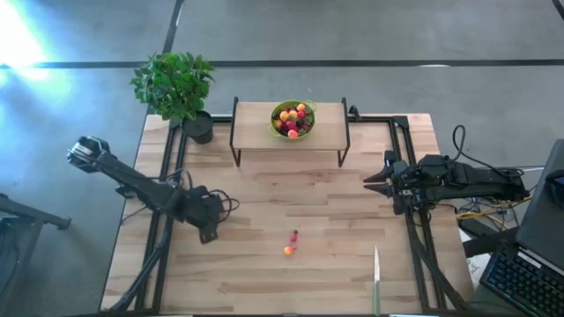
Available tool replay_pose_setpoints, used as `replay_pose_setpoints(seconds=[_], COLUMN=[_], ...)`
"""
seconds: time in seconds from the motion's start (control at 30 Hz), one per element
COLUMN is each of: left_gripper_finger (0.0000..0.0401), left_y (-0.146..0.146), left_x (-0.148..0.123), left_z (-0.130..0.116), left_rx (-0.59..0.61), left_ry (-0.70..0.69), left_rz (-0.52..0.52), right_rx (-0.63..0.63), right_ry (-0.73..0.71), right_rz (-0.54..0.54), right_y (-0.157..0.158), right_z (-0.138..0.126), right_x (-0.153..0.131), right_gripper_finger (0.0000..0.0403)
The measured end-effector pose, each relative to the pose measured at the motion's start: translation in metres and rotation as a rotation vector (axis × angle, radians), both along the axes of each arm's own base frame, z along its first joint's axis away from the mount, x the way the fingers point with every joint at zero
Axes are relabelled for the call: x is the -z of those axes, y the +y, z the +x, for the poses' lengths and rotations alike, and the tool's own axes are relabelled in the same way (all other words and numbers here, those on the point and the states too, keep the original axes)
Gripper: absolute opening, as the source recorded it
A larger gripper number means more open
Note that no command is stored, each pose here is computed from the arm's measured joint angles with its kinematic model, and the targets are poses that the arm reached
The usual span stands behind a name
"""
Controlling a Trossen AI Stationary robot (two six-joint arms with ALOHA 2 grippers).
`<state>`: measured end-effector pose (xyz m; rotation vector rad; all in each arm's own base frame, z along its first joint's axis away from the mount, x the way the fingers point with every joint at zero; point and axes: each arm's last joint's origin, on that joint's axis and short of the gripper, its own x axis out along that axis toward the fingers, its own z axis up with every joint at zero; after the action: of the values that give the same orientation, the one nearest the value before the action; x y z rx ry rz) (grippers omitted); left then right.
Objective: Pick & Place Fruit
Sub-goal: Put the brown kiwi into the green strainer bowl on the shelf
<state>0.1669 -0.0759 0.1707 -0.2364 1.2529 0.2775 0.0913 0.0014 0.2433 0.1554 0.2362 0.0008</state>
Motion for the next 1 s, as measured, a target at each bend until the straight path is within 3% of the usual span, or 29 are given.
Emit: replay_pose_setpoints(seconds=[0.2,0.5,1.0], left_gripper_finger=[0.0223,0.0223,0.0223], left_y=[0.0,-0.002,-0.005], left_x=[0.001,-0.013,-0.024], left_z=[0.004,0.013,0.019], left_rx=[0.055,0.036,-0.028], left_ry=[-0.048,-0.121,-0.176], left_rz=[0.022,0.046,0.028], right_rx=[0.0,0.001,0.0], right_ry=[0.0,0.0,0.0], right_rz=[0.0,0.0,0.0], right_y=[0.0,0.0,0.0], right_z=[0.0,0.0,0.0], right_x=[0.0,0.0,0.0], right_gripper_finger=[0.0051,0.0038,0.0082])
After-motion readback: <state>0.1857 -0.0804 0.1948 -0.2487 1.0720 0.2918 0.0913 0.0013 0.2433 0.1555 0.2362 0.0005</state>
